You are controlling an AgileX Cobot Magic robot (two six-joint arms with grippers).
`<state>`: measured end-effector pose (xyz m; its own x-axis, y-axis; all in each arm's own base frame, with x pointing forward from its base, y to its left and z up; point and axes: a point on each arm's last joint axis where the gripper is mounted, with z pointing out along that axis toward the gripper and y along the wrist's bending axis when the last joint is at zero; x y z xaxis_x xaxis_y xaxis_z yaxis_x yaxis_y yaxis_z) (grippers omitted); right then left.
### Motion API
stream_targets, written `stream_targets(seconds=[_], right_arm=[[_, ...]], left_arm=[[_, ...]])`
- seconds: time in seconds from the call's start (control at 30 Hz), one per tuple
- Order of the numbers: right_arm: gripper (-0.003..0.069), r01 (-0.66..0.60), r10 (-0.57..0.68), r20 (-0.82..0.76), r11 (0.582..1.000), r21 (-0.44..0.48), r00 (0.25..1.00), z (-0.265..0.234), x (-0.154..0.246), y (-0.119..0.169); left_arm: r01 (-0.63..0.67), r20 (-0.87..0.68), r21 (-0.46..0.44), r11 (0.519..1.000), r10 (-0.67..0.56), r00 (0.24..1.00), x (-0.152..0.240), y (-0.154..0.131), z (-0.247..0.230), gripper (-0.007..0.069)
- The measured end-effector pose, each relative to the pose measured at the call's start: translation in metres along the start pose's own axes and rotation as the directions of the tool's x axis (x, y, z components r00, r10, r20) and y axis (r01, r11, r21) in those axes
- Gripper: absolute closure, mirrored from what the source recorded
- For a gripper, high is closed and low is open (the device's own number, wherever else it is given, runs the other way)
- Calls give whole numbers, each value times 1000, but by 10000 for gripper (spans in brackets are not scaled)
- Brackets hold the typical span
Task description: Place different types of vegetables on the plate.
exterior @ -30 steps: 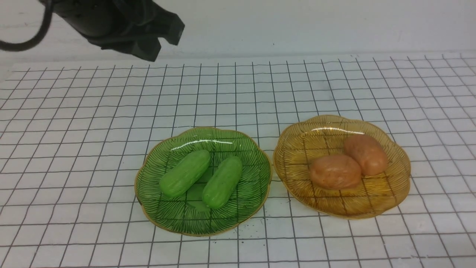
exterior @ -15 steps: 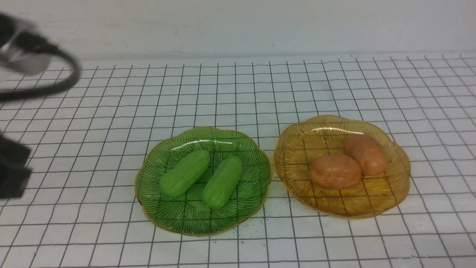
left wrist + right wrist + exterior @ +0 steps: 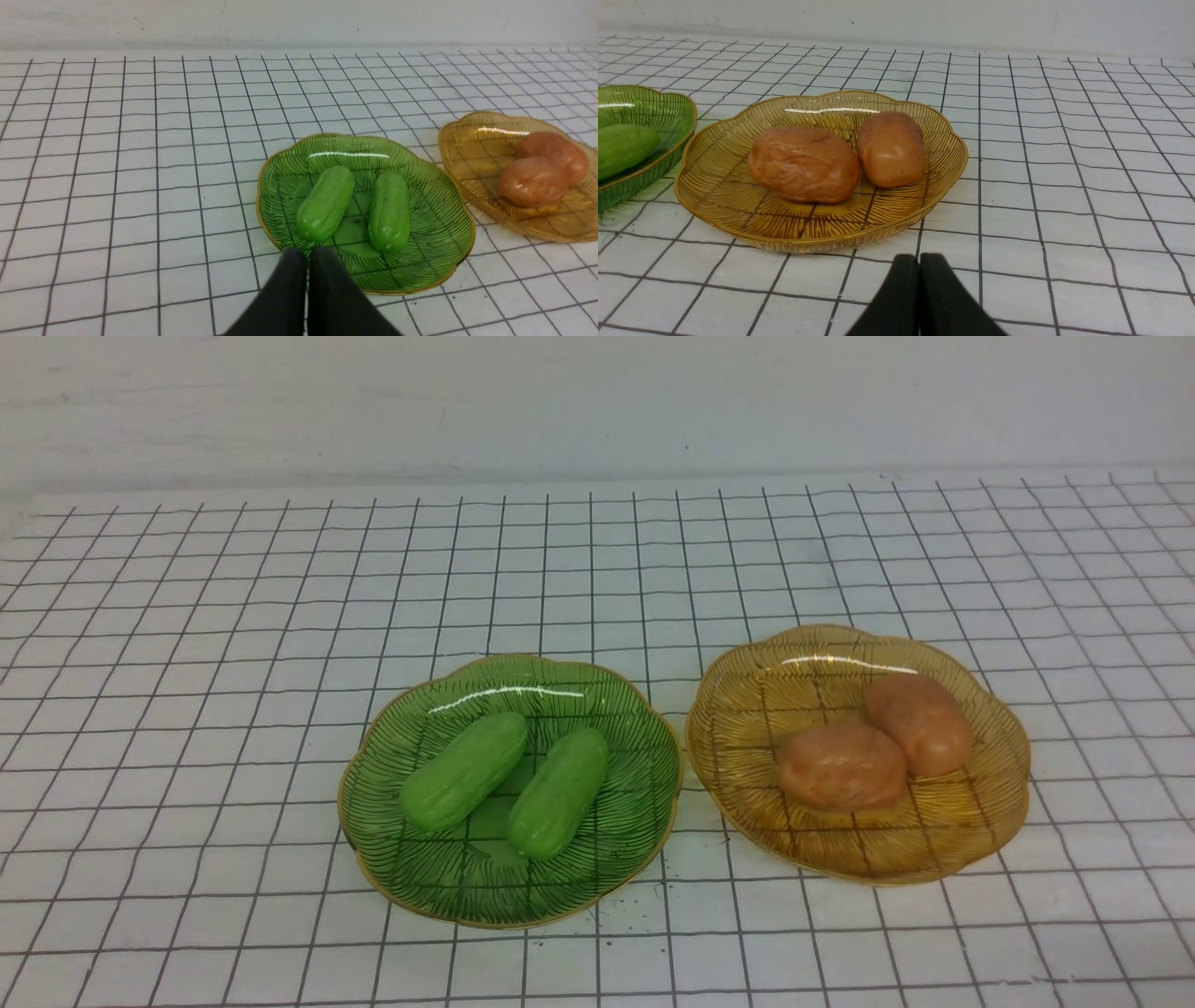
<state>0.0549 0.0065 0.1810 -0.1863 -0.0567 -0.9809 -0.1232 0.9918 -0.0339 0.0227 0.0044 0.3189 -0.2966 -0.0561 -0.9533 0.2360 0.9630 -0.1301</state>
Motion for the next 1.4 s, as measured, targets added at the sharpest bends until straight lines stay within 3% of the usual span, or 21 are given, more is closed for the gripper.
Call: stream_targets(seconds=[0.43, 0.73, 1.3, 1.4], right_arm=[[673, 0, 0, 0, 1000, 0, 1000, 0, 0, 0], [673, 0, 0, 0, 1000, 0, 1000, 0, 0, 0], [673, -7, 7, 0, 1000, 0, 1000, 0, 0, 0], [673, -7, 7, 0, 1000, 0, 1000, 0, 0, 0]], left_arm=[[8, 68, 18, 1000, -10, 998, 1, 1, -6, 633], [-17, 298, 111, 994, -16, 955, -5, -8, 6, 633], [-22, 239, 106, 994, -4, 971, 14, -7, 21, 633], [-72, 222, 92, 993, 50, 974, 21, -7, 26, 633]])
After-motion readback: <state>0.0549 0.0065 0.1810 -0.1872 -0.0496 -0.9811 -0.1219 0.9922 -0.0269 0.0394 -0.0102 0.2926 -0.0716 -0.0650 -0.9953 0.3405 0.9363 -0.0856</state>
